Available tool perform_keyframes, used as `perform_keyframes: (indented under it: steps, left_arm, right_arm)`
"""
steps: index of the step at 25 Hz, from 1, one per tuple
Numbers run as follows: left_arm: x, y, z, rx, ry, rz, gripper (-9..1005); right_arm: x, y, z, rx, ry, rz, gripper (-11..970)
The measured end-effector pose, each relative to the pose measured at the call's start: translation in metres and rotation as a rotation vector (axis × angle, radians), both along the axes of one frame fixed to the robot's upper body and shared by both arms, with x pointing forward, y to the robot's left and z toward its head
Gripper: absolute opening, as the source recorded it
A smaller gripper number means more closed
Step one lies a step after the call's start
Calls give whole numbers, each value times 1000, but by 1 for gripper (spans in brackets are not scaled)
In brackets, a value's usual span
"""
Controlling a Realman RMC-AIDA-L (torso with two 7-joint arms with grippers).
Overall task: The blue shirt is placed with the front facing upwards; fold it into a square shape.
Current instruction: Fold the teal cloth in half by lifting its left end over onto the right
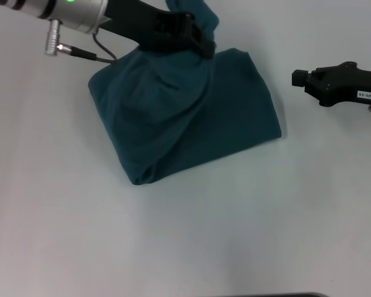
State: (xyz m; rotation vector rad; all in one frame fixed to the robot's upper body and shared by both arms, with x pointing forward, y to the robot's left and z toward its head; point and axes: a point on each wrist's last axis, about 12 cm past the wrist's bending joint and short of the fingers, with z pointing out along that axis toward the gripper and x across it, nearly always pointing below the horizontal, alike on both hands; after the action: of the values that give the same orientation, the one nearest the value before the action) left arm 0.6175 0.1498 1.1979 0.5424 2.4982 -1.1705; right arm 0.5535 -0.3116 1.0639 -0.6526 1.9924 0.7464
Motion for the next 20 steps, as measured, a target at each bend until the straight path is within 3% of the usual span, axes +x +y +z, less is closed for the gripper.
perform_keyframes:
  steps: [9, 15, 20]
  left_arm:
    - [1, -34, -11, 11, 14, -9, 73]
    - [8, -39, -24, 69, 22, 69, 73]
    - [9, -41, -25, 72, 21, 75, 87]
  right_arm:
    - [3, -2, 1, -13, -3, -18, 61]
    - [3, -3, 1, -8, -9, -27, 63]
    - [4, -3, 2, -4, -15, -31, 65]
